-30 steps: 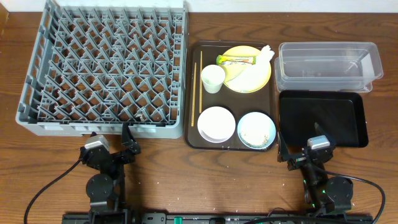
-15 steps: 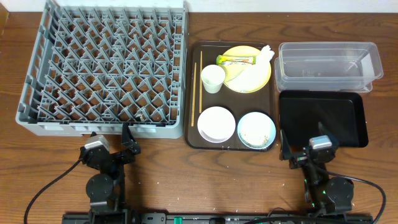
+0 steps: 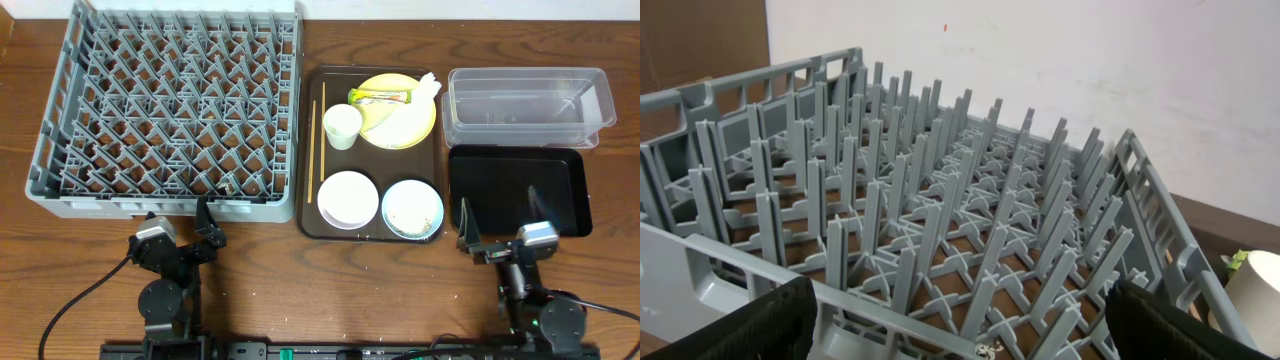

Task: Sort waste into correct bins and load items into the dishwasher

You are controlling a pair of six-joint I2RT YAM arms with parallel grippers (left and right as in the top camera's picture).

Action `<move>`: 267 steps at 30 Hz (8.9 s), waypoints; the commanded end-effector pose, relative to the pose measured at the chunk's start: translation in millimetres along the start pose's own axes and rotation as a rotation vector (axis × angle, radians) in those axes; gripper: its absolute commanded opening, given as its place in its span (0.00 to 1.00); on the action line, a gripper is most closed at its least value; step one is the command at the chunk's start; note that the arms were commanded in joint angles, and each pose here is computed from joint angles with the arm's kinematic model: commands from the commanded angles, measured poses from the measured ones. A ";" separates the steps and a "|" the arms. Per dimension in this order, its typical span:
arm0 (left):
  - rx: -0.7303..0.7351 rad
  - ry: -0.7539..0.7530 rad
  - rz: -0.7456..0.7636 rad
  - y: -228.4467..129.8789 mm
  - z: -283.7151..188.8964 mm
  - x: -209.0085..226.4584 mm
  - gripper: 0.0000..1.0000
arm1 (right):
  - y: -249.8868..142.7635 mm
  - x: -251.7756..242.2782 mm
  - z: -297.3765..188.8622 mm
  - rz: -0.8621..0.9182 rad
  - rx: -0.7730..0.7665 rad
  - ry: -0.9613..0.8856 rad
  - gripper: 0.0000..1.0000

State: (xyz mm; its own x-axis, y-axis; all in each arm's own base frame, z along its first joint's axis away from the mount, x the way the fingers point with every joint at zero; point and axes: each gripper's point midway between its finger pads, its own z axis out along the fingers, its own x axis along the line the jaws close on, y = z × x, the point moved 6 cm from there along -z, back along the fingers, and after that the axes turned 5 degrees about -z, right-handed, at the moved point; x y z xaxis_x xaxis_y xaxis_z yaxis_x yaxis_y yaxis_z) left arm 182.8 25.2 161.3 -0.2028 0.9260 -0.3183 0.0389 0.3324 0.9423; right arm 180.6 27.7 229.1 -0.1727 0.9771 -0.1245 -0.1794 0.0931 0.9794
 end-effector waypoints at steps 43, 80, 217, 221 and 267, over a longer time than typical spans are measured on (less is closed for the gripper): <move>0.041 0.027 0.018 -13.4 1.5 6.3 0.93 | -14.5 67.7 325.0 -0.331 0.837 0.908 0.99; 0.041 0.027 0.018 -13.4 1.5 6.3 0.93 | -202.0 75.3 343.6 -0.346 1.094 0.884 0.82; 0.041 0.027 0.018 -13.4 1.5 6.3 0.93 | -27.0 38.4 323.2 0.502 1.220 -0.325 0.01; 0.041 0.027 0.018 -13.4 1.5 6.3 0.93 | 13.5 -0.7 315.5 0.573 1.122 -0.394 0.01; 0.041 0.027 0.018 -13.4 1.5 6.3 0.93 | 8.5 39.8 200.6 0.296 1.561 0.258 0.87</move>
State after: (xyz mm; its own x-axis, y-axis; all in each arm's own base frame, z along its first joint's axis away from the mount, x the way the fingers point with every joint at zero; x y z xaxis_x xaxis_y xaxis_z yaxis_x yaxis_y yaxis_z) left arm 182.8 25.2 161.3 -0.2028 0.9260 -0.3183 0.0389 0.3324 0.9423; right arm 378.8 83.8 282.1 -0.0341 0.9680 0.2484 0.9777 -0.0193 0.2093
